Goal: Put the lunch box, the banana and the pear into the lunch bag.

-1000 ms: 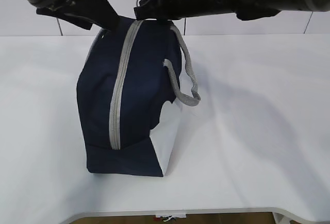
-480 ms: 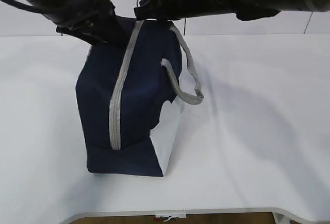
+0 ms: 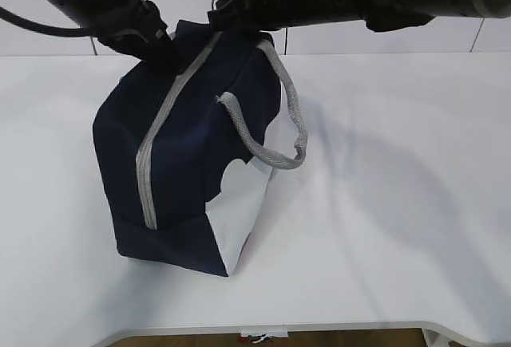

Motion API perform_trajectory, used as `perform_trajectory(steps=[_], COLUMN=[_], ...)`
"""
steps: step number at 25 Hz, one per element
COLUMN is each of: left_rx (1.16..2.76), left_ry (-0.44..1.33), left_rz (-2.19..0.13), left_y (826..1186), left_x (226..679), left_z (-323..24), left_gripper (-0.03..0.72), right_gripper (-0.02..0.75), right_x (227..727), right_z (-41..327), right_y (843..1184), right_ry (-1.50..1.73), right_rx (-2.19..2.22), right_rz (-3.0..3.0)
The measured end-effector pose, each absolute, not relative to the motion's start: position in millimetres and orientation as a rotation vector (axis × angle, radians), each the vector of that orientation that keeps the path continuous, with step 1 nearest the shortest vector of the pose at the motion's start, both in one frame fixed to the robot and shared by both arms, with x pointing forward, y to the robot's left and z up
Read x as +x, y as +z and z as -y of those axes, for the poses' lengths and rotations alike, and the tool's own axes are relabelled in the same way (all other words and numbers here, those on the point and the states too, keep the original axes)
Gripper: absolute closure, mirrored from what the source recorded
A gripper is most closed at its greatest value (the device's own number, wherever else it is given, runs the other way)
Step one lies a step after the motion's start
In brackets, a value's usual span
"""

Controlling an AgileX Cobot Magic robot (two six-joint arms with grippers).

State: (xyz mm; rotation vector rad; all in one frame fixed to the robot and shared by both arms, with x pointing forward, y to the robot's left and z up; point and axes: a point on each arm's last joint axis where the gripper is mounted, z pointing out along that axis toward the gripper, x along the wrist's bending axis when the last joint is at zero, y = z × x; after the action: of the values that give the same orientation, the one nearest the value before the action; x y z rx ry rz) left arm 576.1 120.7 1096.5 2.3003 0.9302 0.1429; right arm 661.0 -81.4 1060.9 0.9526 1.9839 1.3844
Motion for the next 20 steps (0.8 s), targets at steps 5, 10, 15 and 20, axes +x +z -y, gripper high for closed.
perform_trajectory(steps=[5, 10, 15, 20], left_rx=[2.372, 2.417, 2.428, 2.446], left_ry=[0.138, 0.097, 0.091, 0.109], left_rz=[-0.848, -0.833, -0.821, -0.802], left_y=[1097.7, 1096.6, 1103.1, 1112.7], left_x=[572.9, 568.9, 563.0, 555.3], left_z=[-122.0, -123.3, -125.7, -130.3], left_gripper=[0.689, 0.689, 0.69, 0.69], right_gripper=[0.724, 0.724, 0.724, 0.724], right_x=[662.0, 666.8, 675.3, 678.8], right_z=[82.6, 90.4, 98.2, 99.0], right_y=[1061.4, 1059.7, 1046.1, 1035.2], right_ry=[1.374, 1.369, 1.39, 1.416], right_rx=[0.96, 1.002, 1.142, 1.243], right_rz=[-1.968, -1.948, -1.93, -1.931])
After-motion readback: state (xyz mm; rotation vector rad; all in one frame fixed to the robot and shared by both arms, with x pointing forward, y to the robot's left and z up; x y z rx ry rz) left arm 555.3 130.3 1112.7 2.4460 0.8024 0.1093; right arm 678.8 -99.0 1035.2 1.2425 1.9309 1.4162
